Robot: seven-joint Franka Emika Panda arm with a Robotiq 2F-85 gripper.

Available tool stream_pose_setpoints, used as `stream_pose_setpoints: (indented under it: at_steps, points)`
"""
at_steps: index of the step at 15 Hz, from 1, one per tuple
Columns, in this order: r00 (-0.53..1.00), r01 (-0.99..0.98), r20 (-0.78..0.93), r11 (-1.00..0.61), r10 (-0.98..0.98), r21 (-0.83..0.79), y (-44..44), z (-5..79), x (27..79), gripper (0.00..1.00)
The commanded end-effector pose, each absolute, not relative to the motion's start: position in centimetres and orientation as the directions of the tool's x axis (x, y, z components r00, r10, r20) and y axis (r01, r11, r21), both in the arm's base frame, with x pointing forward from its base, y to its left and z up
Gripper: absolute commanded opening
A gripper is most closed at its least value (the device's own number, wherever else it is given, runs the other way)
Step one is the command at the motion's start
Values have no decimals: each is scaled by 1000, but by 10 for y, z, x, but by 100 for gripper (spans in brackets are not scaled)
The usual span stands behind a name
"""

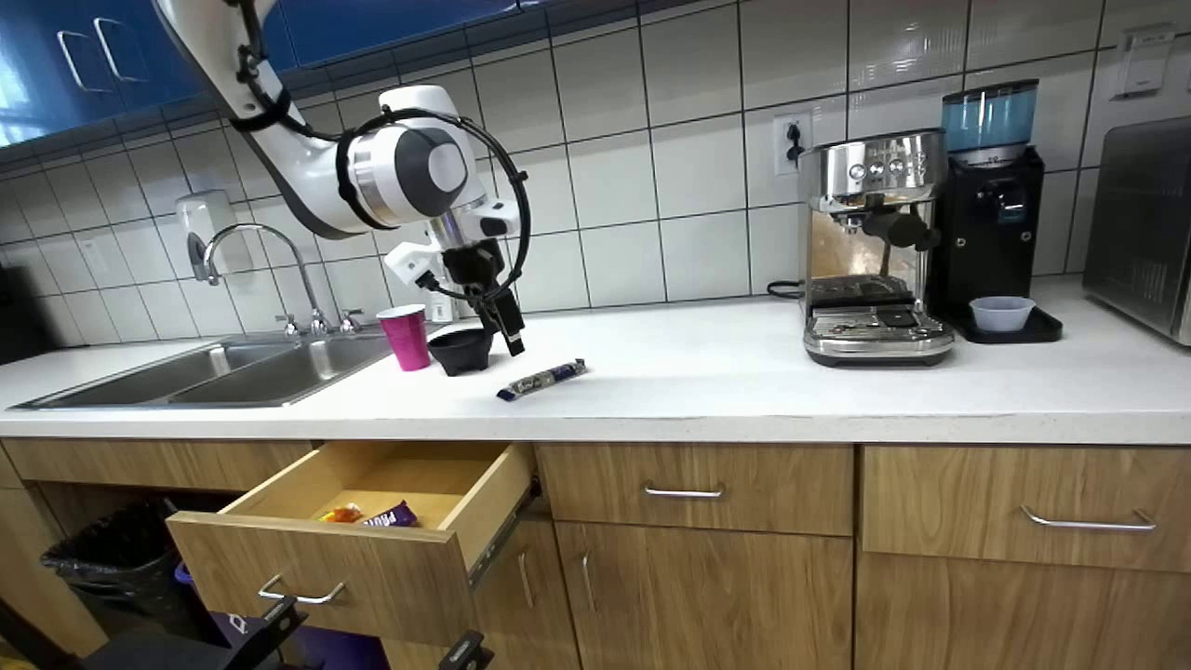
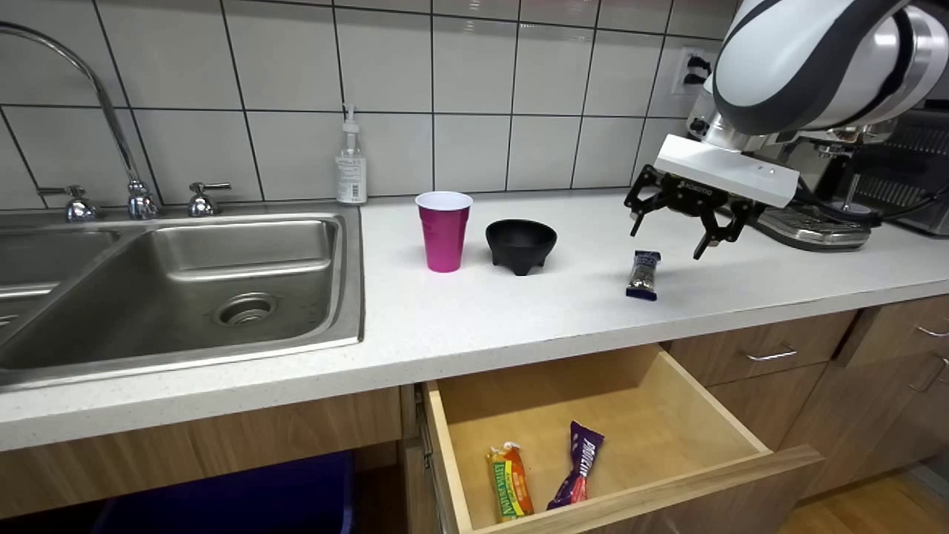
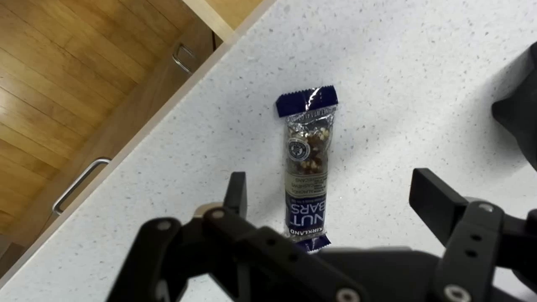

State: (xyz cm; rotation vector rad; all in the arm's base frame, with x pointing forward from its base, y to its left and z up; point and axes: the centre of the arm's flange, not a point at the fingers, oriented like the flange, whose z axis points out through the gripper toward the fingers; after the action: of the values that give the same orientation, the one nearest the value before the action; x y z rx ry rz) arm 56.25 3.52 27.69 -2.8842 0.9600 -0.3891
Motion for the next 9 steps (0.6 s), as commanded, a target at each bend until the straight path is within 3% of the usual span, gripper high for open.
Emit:
stream_pose_setpoints:
  at_steps: [1,9]
  points:
    - [769,-590,204,-795,-606,-142,28,272,590,100]
    - [754,-622,178,-774,-632,-114,20,252,615,100]
